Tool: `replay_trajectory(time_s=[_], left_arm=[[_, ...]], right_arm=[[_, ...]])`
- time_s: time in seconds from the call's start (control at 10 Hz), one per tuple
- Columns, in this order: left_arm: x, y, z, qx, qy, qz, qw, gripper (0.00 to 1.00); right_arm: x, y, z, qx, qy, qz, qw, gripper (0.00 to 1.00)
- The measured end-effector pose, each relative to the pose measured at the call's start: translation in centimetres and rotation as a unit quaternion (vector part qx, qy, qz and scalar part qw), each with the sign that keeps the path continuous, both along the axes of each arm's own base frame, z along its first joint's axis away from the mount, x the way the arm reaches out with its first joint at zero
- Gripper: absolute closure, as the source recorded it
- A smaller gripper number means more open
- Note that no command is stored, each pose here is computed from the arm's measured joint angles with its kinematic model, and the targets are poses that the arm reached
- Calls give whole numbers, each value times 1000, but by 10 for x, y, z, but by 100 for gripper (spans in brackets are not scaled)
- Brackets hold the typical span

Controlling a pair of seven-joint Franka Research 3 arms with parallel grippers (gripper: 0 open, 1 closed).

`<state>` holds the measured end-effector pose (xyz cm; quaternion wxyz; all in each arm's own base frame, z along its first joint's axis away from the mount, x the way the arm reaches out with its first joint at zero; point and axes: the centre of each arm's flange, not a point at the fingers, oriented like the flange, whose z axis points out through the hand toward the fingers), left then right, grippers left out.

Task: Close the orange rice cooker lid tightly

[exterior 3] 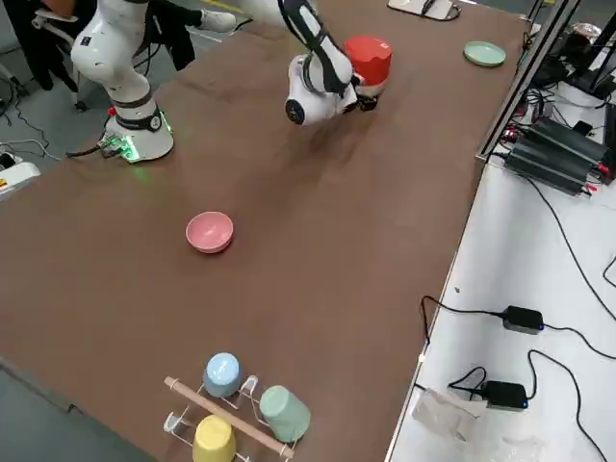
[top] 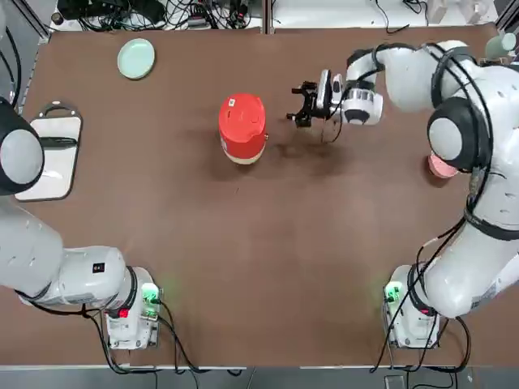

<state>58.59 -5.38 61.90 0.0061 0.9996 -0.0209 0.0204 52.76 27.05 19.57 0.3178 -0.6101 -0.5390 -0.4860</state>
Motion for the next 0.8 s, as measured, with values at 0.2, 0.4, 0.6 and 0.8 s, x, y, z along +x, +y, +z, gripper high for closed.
replay_trajectory(time_s=[0.2, 0.4, 0.6, 0.8], left_arm=[[-1, 0, 2, 0, -2, 0, 1000, 0], [-1, 1, 2, 0, -2, 1, 1000, 0], [-1, 1, 2, 0, -1, 0, 1000, 0], [-1, 2, 2, 0, -1, 0, 1000, 0]], right_arm=[[44, -49, 43, -104, -54, 50, 992, 0], [74, -86, 80, -179, -49, 60, 981, 0], [90, -107, 96, -252, -8, 49, 966, 0], [108, -127, 126, -318, 60, -2, 946, 0]])
